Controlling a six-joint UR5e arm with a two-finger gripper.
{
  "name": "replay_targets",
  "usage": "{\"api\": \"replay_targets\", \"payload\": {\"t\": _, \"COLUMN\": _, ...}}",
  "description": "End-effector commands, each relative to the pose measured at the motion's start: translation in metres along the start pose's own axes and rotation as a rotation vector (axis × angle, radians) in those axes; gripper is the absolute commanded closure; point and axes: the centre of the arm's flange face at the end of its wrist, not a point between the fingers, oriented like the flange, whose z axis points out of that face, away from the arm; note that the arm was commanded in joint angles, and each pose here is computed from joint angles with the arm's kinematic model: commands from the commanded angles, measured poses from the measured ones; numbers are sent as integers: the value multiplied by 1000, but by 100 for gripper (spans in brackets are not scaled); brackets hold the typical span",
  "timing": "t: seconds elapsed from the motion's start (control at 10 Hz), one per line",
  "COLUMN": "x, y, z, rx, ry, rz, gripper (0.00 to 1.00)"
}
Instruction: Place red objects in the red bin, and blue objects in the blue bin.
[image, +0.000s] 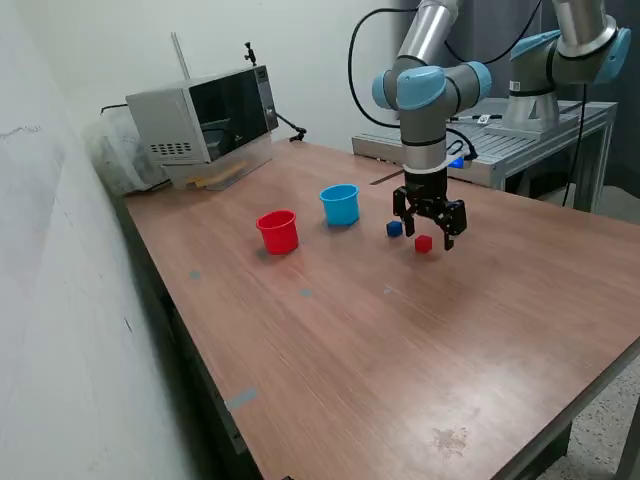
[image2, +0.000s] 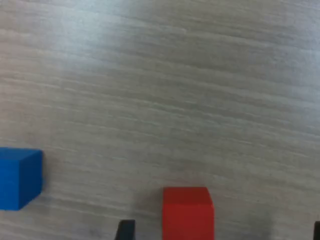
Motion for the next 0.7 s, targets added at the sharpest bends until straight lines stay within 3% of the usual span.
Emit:
{"api": "replay_targets", "payload": {"t": 0.0, "x": 0, "y": -1, "z": 1, "rx": 3, "ry": 0, "rz": -2, "gripper": 0}}
{"api": "replay_targets", "payload": {"t": 0.6, "x": -9, "y": 1, "z": 2, "rx": 2, "ry": 1, "rz": 12, "gripper": 0}}
